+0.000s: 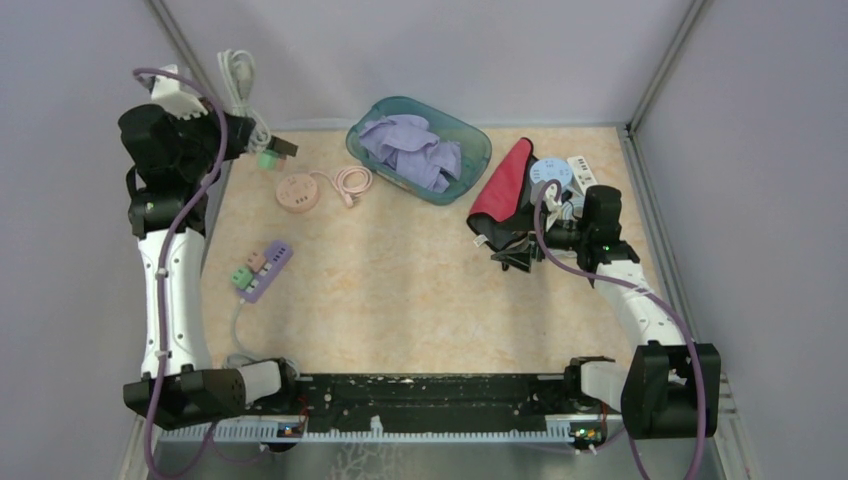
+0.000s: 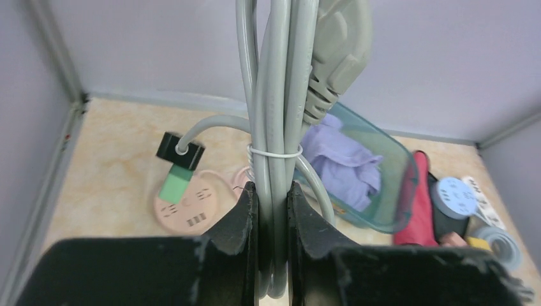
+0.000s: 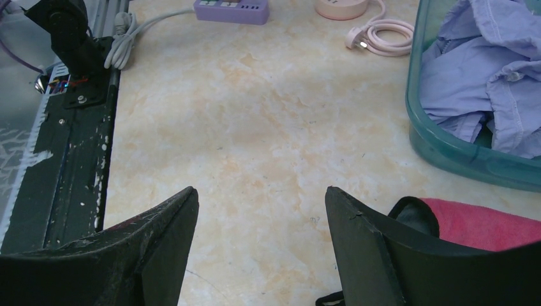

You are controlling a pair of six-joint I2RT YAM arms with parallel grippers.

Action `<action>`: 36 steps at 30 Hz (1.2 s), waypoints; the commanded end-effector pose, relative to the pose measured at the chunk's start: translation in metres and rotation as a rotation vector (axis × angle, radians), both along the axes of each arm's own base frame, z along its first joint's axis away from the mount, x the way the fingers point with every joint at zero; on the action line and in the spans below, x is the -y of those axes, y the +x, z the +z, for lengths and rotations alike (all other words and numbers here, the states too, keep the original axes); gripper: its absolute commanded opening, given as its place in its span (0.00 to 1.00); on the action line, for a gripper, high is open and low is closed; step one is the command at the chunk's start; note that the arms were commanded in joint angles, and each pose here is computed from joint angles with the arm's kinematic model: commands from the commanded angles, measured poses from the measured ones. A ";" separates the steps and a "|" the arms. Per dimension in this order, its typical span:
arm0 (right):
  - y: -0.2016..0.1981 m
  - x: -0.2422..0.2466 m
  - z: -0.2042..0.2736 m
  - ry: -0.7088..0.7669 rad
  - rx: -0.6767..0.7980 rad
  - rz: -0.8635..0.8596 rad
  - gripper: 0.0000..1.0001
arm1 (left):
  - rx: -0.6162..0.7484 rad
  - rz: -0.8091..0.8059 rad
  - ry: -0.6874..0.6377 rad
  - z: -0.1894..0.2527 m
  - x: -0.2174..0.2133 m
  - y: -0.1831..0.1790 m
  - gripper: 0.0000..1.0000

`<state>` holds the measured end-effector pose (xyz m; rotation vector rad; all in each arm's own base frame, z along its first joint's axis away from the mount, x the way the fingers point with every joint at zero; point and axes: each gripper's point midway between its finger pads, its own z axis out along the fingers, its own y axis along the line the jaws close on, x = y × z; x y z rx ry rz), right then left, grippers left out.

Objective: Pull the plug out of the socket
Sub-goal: Pick up the socket from the corner of the board, then place the socket at the center of the board.

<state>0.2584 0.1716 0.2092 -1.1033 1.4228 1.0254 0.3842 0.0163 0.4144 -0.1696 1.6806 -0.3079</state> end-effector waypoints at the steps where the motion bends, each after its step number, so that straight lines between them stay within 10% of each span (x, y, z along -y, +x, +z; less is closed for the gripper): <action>1: 0.000 -0.004 0.014 0.007 0.072 0.030 0.73 | 0.171 -0.202 0.029 0.063 0.062 -0.012 0.00; 25: 0.002 0.001 0.020 -0.002 0.105 0.013 0.77 | 0.164 -1.082 -0.089 0.046 0.260 -0.131 0.00; 36: 0.005 0.007 0.023 0.001 0.108 -0.005 0.77 | 0.093 -1.095 0.003 0.030 0.270 -0.138 0.00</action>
